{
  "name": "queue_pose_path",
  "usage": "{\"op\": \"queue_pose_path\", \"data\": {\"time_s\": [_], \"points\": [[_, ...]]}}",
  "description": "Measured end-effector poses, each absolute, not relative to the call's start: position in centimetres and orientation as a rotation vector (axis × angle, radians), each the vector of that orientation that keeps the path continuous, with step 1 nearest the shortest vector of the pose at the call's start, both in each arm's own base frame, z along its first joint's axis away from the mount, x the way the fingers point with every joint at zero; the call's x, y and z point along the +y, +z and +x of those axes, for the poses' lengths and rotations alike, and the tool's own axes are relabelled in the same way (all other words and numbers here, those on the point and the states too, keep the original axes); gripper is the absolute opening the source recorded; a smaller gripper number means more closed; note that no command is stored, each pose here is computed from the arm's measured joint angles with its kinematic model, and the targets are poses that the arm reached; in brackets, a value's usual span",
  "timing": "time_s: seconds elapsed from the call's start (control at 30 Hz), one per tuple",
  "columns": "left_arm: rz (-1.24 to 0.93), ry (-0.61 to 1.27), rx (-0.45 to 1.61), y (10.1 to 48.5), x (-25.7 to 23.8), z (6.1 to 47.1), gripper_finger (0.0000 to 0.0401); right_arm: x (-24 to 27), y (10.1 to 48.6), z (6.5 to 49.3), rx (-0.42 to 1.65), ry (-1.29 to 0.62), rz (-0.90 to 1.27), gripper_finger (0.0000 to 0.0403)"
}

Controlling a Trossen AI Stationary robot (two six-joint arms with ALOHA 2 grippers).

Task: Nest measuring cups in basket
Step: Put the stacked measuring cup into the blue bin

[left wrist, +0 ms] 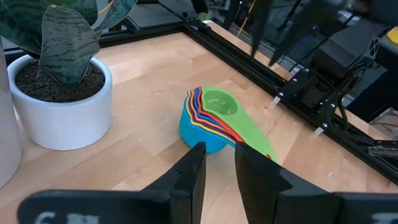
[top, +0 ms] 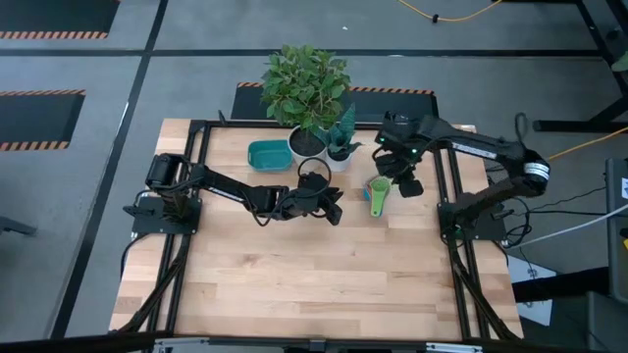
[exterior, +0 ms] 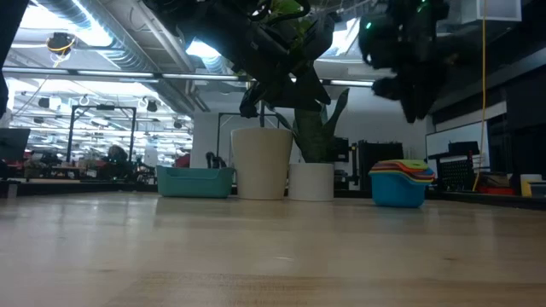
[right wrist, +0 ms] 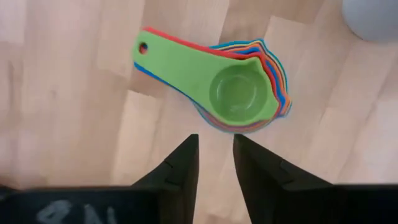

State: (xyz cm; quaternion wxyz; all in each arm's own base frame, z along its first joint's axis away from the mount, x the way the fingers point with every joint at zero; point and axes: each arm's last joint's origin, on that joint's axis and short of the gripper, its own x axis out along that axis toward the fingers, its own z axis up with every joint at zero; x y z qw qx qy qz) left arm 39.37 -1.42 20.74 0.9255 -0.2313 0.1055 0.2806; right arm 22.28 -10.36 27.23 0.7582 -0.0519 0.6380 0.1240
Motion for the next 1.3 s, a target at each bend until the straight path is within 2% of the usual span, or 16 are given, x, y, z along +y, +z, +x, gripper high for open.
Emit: {"op": "queue_pose_path", "data": {"time_s": [0.2, 0.37, 0.77, 0.97, 1.1, 1.3], "points": [[-0.475, 0.575, 0.216, 20.8, -1.4, 39.4, 0.0078, -8.8, 29.9, 19.7, 1.331, 0.140, -0.027, 0.0104], [-0.475, 0.575, 0.215, 20.8, -1.4, 39.4, 0.0078, -7.7, 30.2, 17.2, 1.305, 0.012, -0.006, 0.0104], [-0.475, 0.575, 0.214, 20.8, -1.4, 39.4, 0.0079, -6.7, 25.7, 13.4, 1.294, -0.262, -0.054, 0.0104], [-0.475, 0.575, 0.214, 20.8, -1.4, 39.4, 0.0079, -6.9, 22.5, 12.7, 1.379, -0.438, -0.082, 0.0104], [-0.475, 0.575, 0.214, 20.8, -1.4, 39.4, 0.0079, -6.8, 21.1, 12.4, 1.404, -0.440, -0.075, 0.0104], [-0.475, 0.575, 0.214, 20.8, -1.4, 39.4, 0.0079, -6.9, 21.0, 12.5, 1.400, -0.464, -0.094, 0.0104]]}}
